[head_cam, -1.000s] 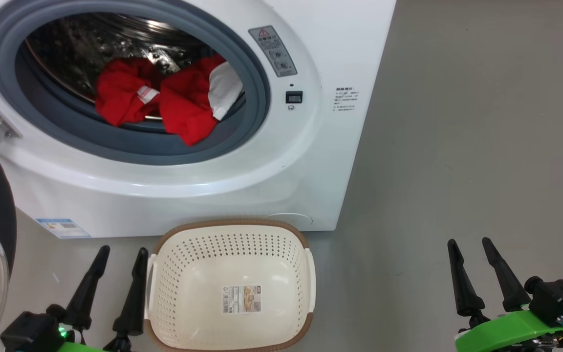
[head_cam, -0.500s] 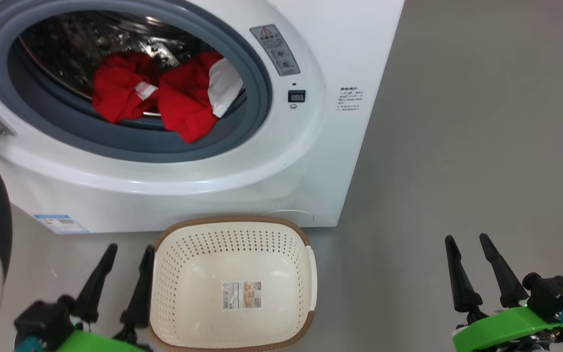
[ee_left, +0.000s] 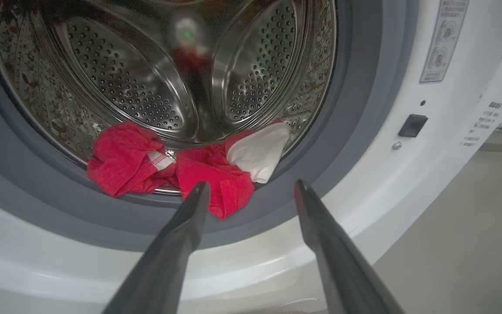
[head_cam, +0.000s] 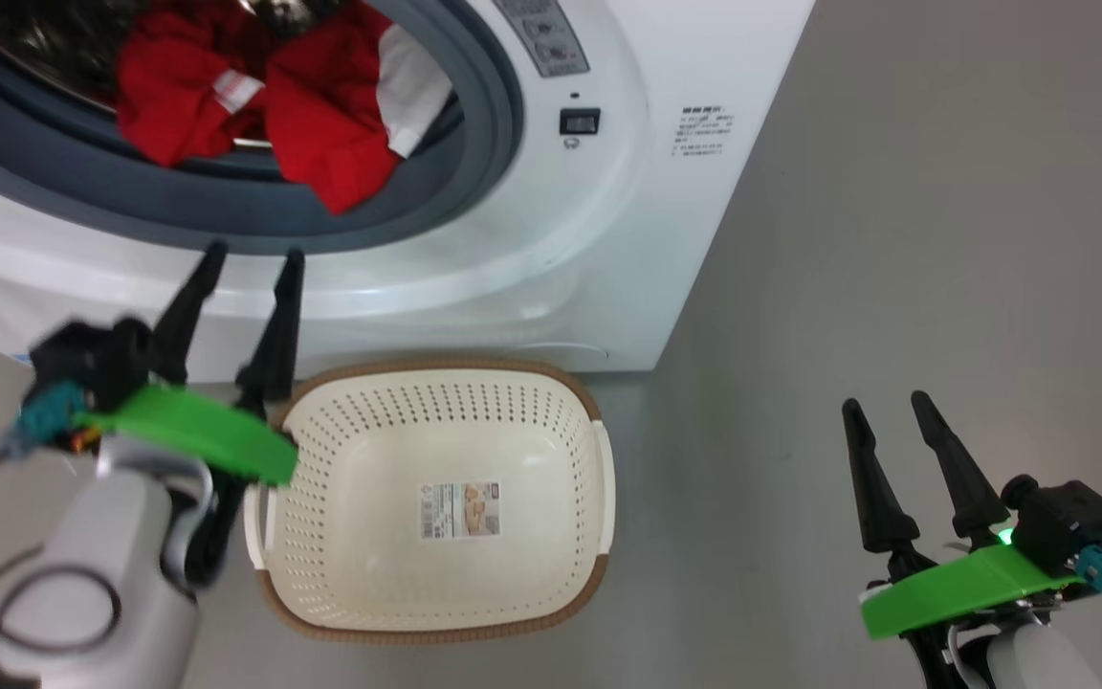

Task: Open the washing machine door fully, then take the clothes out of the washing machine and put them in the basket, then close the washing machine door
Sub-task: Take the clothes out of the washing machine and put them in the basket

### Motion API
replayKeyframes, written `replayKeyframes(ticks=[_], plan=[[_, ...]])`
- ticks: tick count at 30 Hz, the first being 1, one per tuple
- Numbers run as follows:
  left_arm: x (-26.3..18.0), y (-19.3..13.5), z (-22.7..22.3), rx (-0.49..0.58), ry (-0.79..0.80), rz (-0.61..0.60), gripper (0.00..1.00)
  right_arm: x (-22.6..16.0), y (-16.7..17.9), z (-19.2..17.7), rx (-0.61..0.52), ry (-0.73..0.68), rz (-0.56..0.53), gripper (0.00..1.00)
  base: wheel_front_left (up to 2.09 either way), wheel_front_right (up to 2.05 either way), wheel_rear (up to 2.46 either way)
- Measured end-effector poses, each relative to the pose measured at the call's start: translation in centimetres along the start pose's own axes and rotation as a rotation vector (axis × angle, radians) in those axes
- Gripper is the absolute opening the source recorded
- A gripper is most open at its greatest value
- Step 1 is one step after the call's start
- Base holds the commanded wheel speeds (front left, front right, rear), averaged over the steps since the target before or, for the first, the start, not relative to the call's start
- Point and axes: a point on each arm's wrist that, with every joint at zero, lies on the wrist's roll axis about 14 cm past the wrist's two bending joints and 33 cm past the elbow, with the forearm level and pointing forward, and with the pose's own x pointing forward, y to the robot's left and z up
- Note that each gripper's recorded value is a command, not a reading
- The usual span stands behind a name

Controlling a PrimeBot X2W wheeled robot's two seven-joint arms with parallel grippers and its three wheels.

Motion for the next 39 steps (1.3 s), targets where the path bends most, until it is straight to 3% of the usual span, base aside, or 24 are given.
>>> replayKeyframes(ticks=[16,31,38,39], plan=[[10.7,1.6,-4.1,0.015,0.241,-0.010,1.00,3.6,-0.5,-2.6,0.026,0.053,0.000,1.00,0.00,0.00,0.00],[13.7,1.1,-9.8,0.062,0.434,-0.058,1.00,4.4,-1.8,-4.0,0.031,0.087,-0.027,1.00,0.00,0.00,0.00],[14.3,1.3,-10.5,0.090,0.455,-0.071,0.99,4.3,-2.2,-4.1,0.026,0.090,-0.039,1.00,0.00,0.00,0.00],[14.4,1.2,-10.5,0.091,0.456,-0.073,0.50,4.4,-2.3,-4.1,0.026,0.088,-0.039,1.00,0.00,0.00,0.00]])
